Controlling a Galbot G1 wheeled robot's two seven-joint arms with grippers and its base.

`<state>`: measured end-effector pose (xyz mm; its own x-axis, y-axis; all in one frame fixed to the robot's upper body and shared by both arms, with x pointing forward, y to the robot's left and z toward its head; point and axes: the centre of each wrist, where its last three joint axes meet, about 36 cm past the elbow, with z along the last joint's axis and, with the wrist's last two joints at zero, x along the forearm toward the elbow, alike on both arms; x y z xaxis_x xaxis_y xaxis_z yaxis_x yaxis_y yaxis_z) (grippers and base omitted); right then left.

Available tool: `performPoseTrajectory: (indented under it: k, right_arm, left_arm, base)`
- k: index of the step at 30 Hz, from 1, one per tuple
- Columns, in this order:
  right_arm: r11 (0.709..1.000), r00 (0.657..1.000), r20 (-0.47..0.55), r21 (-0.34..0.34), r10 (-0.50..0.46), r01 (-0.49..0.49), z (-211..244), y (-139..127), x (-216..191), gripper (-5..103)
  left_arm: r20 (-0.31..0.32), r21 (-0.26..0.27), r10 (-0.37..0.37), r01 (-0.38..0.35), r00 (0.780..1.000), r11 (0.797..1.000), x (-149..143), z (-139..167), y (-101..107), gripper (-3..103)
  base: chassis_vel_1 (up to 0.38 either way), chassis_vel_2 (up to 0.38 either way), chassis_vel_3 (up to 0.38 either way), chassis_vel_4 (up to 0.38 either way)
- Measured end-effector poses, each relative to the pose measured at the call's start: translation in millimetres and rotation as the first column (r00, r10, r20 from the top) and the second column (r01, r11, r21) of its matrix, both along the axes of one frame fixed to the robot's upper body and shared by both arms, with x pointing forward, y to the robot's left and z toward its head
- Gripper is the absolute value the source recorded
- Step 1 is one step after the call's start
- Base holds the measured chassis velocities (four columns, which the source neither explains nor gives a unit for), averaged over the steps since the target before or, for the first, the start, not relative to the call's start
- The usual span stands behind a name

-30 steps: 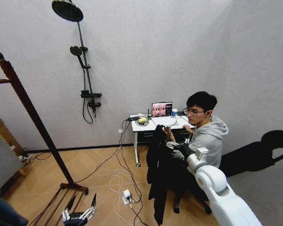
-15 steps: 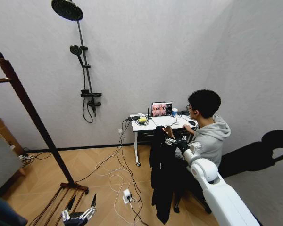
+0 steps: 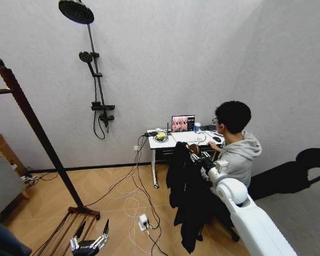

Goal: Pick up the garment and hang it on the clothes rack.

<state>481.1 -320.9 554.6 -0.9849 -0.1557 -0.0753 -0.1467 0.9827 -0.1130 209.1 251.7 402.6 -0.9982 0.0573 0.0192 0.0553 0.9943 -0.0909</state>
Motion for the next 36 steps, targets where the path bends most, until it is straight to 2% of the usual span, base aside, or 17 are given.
performPoseTrajectory:
  k: [1,4,5,7,36]
  right_arm:
    - [1.000,1.000,0.000,0.000,0.000,0.000,0,0,0,33]
    - [1.000,1.000,-0.003,0.000,0.001,-0.001,2,0,-2,16]
    - [1.000,1.000,-0.003,0.000,0.001,-0.001,2,0,-2,16]
    - [1.000,1.000,-0.006,0.001,0.004,-0.004,1,1,-3,10]
    - [0.999,1.000,0.008,0.022,0.026,-0.026,18,19,-22,10]
  left_arm:
    - [0.000,0.000,0.000,0.000,1.000,1.000,0,0,0,100]
    - [0.000,0.000,0.000,0.000,1.000,1.000,0,0,0,100]
    - [0.000,0.000,0.000,0.000,1.000,1.000,0,0,0,100]
    - [0.000,0.000,0.000,0.000,1.000,1.000,0,0,0,100]
    - [0.000,0.000,0.000,0.000,1.000,1.000,0,0,0,100]
  base:
    - [0.000,0.000,0.000,0.000]
    - [0.000,0.000,0.000,0.000]
    - [0.000,0.000,0.000,0.000]
    - [0.000,0.000,0.000,0.000]
    - [0.011,0.011,0.011,0.013]
